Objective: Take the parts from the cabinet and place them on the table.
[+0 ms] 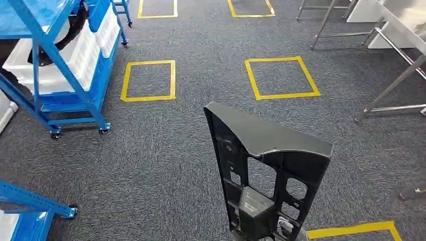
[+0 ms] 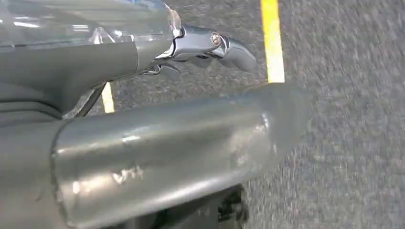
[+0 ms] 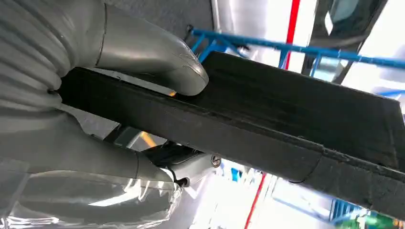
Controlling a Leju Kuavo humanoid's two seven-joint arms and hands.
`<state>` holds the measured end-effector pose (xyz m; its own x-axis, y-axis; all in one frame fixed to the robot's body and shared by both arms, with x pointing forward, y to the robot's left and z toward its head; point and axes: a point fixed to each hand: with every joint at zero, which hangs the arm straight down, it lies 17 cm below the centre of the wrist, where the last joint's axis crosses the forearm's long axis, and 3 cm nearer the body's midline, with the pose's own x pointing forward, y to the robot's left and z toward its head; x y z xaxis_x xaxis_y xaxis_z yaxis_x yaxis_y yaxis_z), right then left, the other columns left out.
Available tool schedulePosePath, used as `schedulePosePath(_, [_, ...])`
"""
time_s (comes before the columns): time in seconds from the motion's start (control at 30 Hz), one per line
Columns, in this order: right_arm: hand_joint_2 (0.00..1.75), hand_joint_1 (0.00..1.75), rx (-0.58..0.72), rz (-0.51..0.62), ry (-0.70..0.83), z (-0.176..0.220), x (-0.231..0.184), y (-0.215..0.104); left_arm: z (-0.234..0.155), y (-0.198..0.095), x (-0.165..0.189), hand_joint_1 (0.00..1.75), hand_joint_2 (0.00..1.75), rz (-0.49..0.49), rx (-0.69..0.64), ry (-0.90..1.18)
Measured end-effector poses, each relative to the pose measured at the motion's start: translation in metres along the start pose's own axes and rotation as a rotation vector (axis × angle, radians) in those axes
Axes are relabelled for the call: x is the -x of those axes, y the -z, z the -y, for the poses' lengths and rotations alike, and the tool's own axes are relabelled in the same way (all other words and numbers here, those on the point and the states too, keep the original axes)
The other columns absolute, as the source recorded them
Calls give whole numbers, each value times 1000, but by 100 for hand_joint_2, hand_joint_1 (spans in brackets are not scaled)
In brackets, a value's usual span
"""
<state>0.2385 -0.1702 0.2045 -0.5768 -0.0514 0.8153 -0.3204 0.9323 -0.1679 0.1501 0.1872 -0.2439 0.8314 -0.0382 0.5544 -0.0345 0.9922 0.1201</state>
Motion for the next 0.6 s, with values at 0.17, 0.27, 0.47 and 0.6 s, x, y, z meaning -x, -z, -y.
schedulePosePath(0.17, [175, 175, 1, 4, 1, -1, 0, 1, 0, 1, -2, 0, 0, 3, -2, -5])
schedulePosePath(0.27, [175, 175, 8, 0, -5, -2, 0, 0, 0, 2, -7, 0, 0, 15, -3, -6])
schedulePosePath(0.47, [175, 175, 12, 10, -5, -4, -2, 3, -1, 1, -5, 0, 0, 23, -8, -6])
schedulePosePath(0.6, [175, 175, 16, 11, -6, -5, -2, 3, -3, 1, -7, 0, 0, 27, -14, -3])
